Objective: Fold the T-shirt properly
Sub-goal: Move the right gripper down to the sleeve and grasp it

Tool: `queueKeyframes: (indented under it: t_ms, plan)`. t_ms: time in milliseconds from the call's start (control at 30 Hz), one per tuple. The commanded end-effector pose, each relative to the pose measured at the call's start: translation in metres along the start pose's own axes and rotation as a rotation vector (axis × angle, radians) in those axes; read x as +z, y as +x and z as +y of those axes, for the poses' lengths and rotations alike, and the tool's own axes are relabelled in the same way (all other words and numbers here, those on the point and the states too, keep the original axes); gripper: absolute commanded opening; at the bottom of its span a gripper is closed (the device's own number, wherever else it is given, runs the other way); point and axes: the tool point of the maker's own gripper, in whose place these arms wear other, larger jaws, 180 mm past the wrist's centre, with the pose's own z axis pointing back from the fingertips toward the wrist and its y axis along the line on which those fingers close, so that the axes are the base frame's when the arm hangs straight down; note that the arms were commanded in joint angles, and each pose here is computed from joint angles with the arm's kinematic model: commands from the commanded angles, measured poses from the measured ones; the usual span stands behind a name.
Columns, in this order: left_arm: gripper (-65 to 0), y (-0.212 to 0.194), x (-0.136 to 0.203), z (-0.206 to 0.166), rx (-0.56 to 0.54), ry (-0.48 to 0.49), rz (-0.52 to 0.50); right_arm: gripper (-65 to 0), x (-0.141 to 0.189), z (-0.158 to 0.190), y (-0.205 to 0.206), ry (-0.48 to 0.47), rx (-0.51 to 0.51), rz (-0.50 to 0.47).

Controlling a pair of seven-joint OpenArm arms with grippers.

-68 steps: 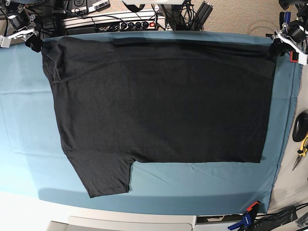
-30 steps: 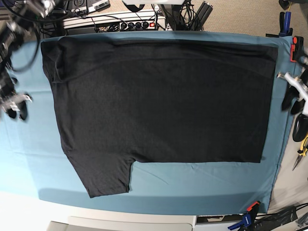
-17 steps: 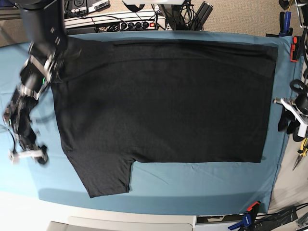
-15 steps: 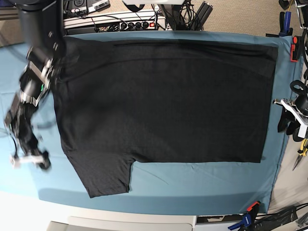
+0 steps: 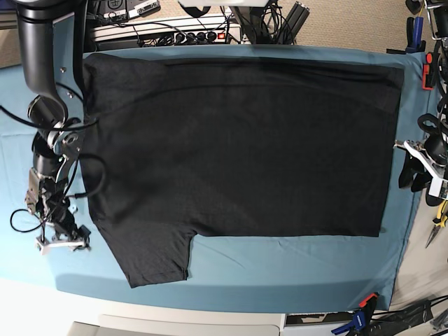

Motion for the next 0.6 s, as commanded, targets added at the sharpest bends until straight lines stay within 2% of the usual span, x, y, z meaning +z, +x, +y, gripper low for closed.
queueKeyframes:
  t_ms: [0, 233, 567]
  plan:
    - [-44.5, 0.019, 0.005, 0.007, -0.023, 0.01, -0.05, -36.9, 0.005, 0.003, 0.031, 0.009, -0.003, -0.085]
    - [-44.5, 0.019, 0.005, 0.007, -0.023, 0.01, -0.05, -36.9, 0.002, -0.01, 0.006, -0.01, -0.026, -0.066]
    - [-44.5, 0.02, 0.005, 0.007, -0.023, 0.01, -0.052, -36.9, 0.001, 0.006, -0.002, 0.077, -0.104, -0.045]
